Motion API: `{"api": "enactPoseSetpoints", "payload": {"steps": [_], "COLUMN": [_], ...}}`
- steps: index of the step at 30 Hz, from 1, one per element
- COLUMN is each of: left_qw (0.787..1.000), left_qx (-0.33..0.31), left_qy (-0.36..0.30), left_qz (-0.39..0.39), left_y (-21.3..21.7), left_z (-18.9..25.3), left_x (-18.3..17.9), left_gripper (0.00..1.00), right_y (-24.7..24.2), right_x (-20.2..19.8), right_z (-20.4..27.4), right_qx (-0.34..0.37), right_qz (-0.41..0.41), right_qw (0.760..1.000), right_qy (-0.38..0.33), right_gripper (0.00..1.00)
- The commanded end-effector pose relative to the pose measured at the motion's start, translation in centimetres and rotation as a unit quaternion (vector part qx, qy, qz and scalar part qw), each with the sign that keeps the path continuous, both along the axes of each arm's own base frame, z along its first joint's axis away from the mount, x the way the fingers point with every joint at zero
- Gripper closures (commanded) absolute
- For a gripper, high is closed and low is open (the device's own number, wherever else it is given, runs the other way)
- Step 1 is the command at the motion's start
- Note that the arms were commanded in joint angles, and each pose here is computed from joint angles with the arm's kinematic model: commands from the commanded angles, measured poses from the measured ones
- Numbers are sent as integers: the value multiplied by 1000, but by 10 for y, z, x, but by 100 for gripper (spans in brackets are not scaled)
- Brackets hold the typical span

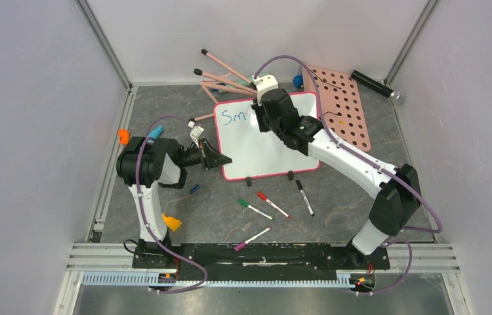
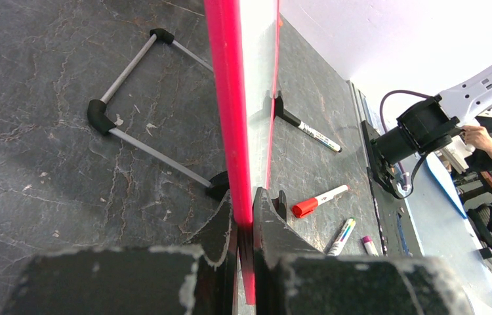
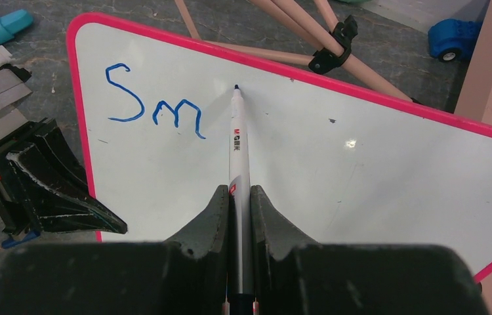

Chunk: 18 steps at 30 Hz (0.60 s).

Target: Write a sentence on the whiteboard

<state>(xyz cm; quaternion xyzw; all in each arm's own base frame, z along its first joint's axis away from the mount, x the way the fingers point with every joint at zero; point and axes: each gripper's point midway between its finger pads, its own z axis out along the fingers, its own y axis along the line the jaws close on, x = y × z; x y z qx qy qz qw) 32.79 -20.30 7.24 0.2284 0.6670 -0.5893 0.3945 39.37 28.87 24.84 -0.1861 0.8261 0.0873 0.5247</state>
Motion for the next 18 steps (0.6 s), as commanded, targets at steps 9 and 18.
{"api": "enactPoseSetpoints", "payload": {"steps": [9,18], "left_qw": [991,991], "left_qx": [36,36], "left_qy": [-125,-126], "left_qz": [38,38], "left_y": [5,5], "left_z": [-14,-14], "left_x": [20,20], "left_gripper": [98,98], "right_y": [-5,-9], "right_x": [5,5], "right_z": [11,10], "right_qx": [15,11], "right_qz": [-13,-23], "right_qw": [1000,1000], "right_qy": [-15,-14], "right_gripper": [100,100]}}
